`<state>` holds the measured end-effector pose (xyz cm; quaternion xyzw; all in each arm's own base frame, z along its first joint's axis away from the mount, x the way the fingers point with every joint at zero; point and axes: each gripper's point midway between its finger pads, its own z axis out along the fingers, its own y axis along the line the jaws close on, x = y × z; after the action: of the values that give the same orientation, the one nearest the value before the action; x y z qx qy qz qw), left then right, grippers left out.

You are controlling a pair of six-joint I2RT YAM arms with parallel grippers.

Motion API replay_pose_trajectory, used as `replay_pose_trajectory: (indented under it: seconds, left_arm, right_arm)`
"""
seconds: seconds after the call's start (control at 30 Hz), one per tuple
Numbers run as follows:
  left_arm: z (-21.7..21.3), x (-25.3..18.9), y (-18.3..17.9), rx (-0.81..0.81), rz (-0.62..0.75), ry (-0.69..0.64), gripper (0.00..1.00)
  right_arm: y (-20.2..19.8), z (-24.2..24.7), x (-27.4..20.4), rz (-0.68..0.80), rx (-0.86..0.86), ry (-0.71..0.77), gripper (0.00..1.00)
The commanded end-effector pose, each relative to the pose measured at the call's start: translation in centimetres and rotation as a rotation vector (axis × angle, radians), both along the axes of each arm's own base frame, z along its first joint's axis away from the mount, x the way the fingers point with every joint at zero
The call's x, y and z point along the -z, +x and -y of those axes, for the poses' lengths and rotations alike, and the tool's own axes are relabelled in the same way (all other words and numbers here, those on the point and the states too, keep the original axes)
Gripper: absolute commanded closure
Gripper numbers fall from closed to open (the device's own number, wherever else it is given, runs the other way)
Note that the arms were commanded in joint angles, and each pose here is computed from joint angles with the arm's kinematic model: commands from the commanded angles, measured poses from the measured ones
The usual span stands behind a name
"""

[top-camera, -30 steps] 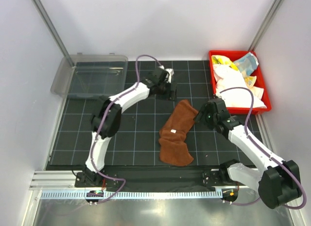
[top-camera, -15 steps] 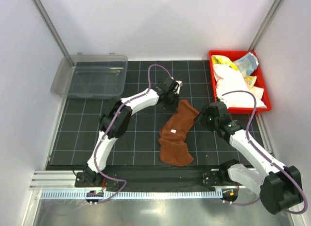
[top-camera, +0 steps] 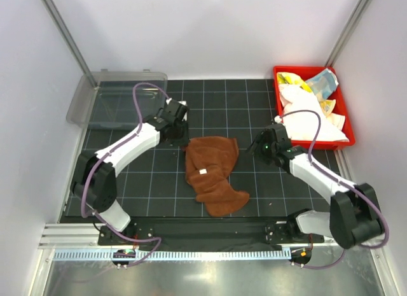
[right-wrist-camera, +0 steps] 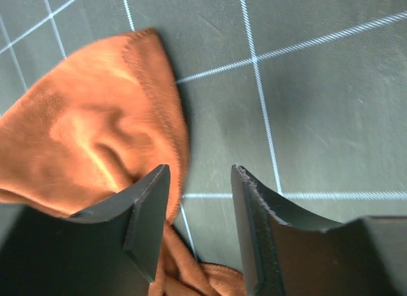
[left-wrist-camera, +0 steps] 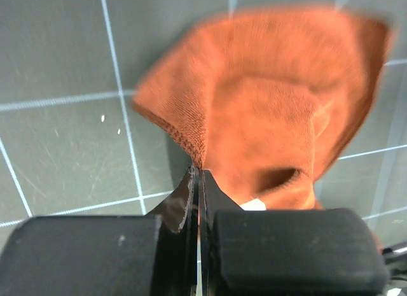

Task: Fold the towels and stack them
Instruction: Flatten out the crumpled towel

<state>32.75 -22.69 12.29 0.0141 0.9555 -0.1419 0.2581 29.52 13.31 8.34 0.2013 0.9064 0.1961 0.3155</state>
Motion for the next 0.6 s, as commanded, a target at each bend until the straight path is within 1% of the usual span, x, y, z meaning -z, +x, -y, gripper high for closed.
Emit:
replay_pose_trajectory:
  seconds: [0.0,0.07,0.13,0.2,0.27,0.37,0.4,0.43,0.47,0.5,0.57]
  left_arm:
    - [-1.2,4.6,-2.4,-0.015,-0.118,0.096,1.0]
    - [-1.5,5.1,-2.8,-0.017,-0.129,0.1,1.0]
    - [-1.6,5.4,-3.1,-0.015,-0.134,0.1,1.0]
    - [-1.7,5.4,-3.3,-0.013,-0.139,0.099,1.0]
    - [-1.5,5.6,-3.7,-0.008,-0.15,0.084,0.99]
    - [-1.2,5.4,-4.0,-0.005,-0.159,0.062,0.81]
    - [-1.0,4.9,-3.9,-0.001,-0.147,0.054,0.73]
    - [-1.3,4.6,-3.8,-0.003,-0.138,0.06,0.56]
    - [-1.4,3.9,-3.5,-0.004,-0.117,0.065,0.51]
    - [-1.8,2.7,-2.8,-0.014,-0.079,0.085,0.41]
    - [-2.5,1.2,-1.8,-0.023,-0.034,0.121,0.35]
  right_arm:
    - [2.5,-1.2,-0.6,0.044,-0.026,0.02,0.51]
    - [3.1,-1.2,0.6,0.008,-0.033,-0.017,0.52]
    - [3.7,-1.6,1.2,0.007,-0.065,-0.021,0.51]
    - [4.4,-2.6,0.9,0.03,-0.12,-0.012,0.47]
    - [4.6,-3.0,1.7,0.022,-0.184,-0.051,0.45]
    - [5.5,-3.5,1.6,0.031,-0.225,-0.065,0.44]
    - [6.0,-3.7,1.7,0.031,-0.234,-0.067,0.43]
    - [6.1,-4.2,1.5,0.034,-0.256,-0.049,0.43]
    - [6.4,-4.7,1.3,0.043,-0.272,-0.037,0.43]
    - [7.0,-5.1,1.0,0.055,-0.281,-0.024,0.43]
    - [7.4,-5.8,0.9,0.066,-0.302,-0.02,0.43]
